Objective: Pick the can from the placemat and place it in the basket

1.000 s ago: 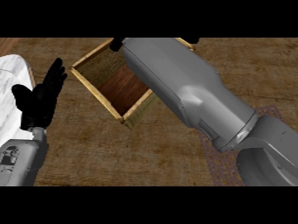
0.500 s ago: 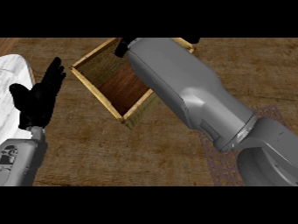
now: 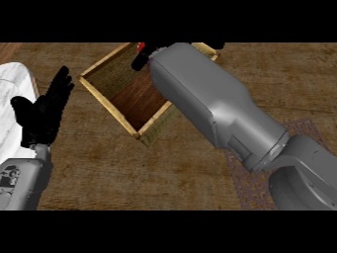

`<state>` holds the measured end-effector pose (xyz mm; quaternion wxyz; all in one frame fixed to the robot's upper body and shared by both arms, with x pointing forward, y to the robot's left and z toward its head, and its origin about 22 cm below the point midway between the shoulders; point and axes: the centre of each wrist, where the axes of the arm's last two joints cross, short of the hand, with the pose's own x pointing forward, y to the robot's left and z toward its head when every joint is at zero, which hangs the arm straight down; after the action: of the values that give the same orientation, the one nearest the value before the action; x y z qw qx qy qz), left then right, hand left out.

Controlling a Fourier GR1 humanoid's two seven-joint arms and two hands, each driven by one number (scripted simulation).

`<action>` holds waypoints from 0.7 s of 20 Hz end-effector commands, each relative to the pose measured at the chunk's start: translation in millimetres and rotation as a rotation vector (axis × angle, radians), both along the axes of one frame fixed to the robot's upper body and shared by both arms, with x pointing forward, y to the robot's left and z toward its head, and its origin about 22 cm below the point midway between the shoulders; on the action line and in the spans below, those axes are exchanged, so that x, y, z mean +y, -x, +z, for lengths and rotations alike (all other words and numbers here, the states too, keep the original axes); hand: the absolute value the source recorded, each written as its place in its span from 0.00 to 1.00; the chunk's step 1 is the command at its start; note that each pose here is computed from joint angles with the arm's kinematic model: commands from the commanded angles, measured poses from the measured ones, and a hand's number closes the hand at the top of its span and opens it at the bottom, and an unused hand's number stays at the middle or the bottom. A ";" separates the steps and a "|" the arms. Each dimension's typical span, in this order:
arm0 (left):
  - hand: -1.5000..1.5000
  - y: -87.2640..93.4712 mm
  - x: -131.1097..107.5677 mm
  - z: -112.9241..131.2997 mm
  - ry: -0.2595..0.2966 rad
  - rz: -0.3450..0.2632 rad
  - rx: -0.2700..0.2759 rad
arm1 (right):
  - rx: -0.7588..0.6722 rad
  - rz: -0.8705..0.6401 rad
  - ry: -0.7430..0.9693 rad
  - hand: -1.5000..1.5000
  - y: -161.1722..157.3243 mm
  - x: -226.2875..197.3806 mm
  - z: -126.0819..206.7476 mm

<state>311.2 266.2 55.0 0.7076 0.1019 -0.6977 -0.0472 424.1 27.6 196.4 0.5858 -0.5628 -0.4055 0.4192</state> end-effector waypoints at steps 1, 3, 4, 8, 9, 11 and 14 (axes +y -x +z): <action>0.50 8.6 -2.6 -13.9 0.016 -0.002 0.003 | 0.035 -0.101 -0.050 1.00 -3.1 -1.9 3.6; 0.50 -3.6 2.9 -0.7 0.013 0.003 0.004 | 0.085 -0.136 0.004 1.00 -2.3 -3.5 -5.1; 0.50 5.1 -12.4 -10.9 0.021 0.000 0.004 | 0.091 -0.147 -0.006 1.00 -1.0 -1.9 -4.3; 0.50 8.8 2.3 -5.3 -0.005 0.004 0.004 | 0.051 -0.200 -0.041 0.00 -7.9 -7.7 1.9; 0.50 -2.4 7.0 -2.9 0.002 0.017 -0.020 | 0.010 -0.166 -0.075 0.00 -4.6 -4.9 -0.9; 0.50 7.6 4.7 -3.7 0.014 0.003 0.015 | -0.068 -0.163 -0.144 0.00 2.1 -2.2 -13.9; 0.50 10.6 4.6 -8.6 0.019 0.005 0.004 | -0.173 -0.152 -0.243 0.00 -0.8 0.5 4.2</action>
<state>305.5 268.9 47.9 0.7104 0.0999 -0.6954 -0.0414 426.1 23.7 195.3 0.6213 -0.5499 -0.4243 0.3628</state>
